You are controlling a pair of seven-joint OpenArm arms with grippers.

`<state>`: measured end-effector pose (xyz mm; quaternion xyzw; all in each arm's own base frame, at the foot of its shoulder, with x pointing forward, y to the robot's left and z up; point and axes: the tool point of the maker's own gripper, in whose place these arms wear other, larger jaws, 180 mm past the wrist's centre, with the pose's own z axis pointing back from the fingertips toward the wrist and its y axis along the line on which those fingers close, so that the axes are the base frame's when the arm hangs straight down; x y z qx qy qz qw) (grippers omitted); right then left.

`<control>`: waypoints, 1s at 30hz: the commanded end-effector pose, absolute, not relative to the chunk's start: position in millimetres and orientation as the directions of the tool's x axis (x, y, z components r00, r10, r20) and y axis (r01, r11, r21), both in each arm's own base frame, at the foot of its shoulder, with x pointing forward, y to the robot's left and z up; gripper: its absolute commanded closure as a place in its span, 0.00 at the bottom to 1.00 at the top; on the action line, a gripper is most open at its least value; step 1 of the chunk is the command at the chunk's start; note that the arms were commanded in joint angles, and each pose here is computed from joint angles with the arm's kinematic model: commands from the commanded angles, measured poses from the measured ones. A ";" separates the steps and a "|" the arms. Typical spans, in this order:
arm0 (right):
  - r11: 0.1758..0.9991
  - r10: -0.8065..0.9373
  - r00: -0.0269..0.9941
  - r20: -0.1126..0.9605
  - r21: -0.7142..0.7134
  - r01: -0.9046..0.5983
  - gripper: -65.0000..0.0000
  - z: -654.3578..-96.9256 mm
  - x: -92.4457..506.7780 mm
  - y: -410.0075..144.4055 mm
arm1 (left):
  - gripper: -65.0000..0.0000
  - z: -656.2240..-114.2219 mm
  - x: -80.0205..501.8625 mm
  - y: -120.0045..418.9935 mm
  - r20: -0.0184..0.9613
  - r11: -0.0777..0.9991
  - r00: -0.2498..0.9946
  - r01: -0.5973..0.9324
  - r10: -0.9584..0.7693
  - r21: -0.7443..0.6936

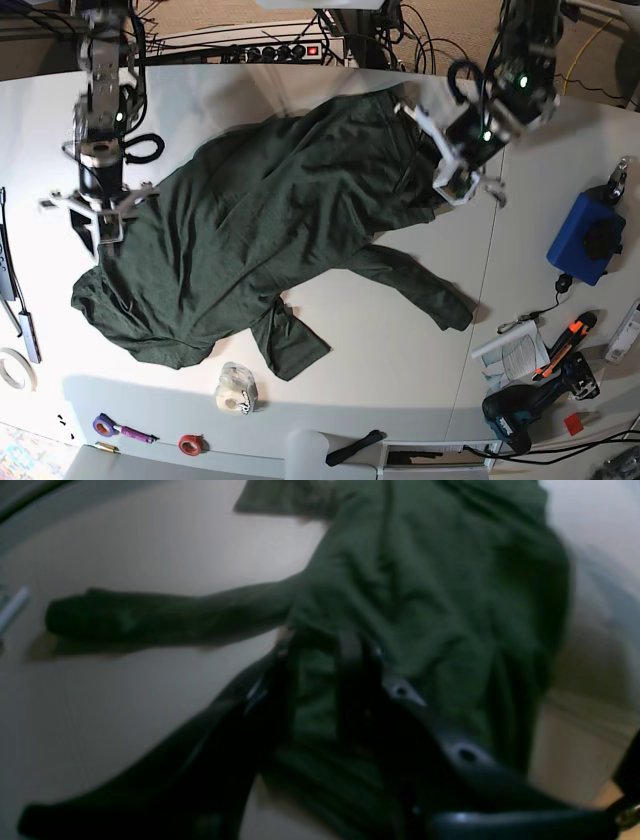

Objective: Layout the t-shirt on the table in an organized manner, then fold the t-shirt properly
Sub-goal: 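Lower both grippers onto the green shirt and grasp its edges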

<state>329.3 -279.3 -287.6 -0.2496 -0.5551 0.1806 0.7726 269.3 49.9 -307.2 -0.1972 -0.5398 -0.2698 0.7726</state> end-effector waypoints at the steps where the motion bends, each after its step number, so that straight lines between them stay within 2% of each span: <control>1: 0.814 0.559 0.283 0.779 -0.581 -0.008 0.71 -278.4 338.5 -279.0 | 0.76 -297.1 282.3 50.8 0.956 0.782 0.234 0.624 -0.176 -0.009; 6: 0.875 0.482 0.299 0.823 -0.435 -0.213 0.56 -305.9 349.8 -249.0 | 0.61 -321.5 326.1 70.1 0.943 0.834 0.293 0.551 -0.157 -0.032; 10: 0.903 0.415 0.288 0.863 -0.353 -0.243 0.55 -306.4 349.9 -234.4 | 0.49 -353.9 348.3 91.7 0.901 0.890 0.425 0.439 -0.085 -0.123; 13: 0.914 0.380 0.290 0.878 -0.310 -0.261 0.55 -309.4 348.6 -224.6 | 0.49 -373.7 342.2 85.0 0.831 0.864 0.555 0.438 -0.044 -0.247; 16: 0.918 0.360 0.287 0.888 -0.281 -0.280 0.55 -311.8 348.0 -214.2 | 0.49 -371.5 335.4 70.1 0.798 0.810 0.600 0.495 -0.056 -0.316; 24: 0.900 0.367 0.287 0.885 -0.260 -0.350 0.55 -322.7 344.5 -185.7 | 0.49 -372.8 327.4 61.5 0.763 0.765 0.634 0.552 -0.126 -0.332; 26: 0.897 0.367 0.284 0.886 -0.257 -0.359 0.55 -323.7 344.1 -181.3 | 0.59 -372.8 327.4 61.5 0.763 0.765 0.634 0.552 -0.126 -0.332; 29: 0.896 0.368 0.284 0.885 -0.256 -0.363 0.55 -324.3 343.8 -179.7 | 0.95 -370.0 329.3 61.0 0.774 0.763 0.622 0.555 -0.118 -0.330; 30: 0.896 0.368 0.284 0.885 -0.256 -0.363 0.55 -324.3 343.9 -179.8 | 1.00 -368.2 330.7 60.5 0.781 0.763 0.615 0.555 -0.109 -0.331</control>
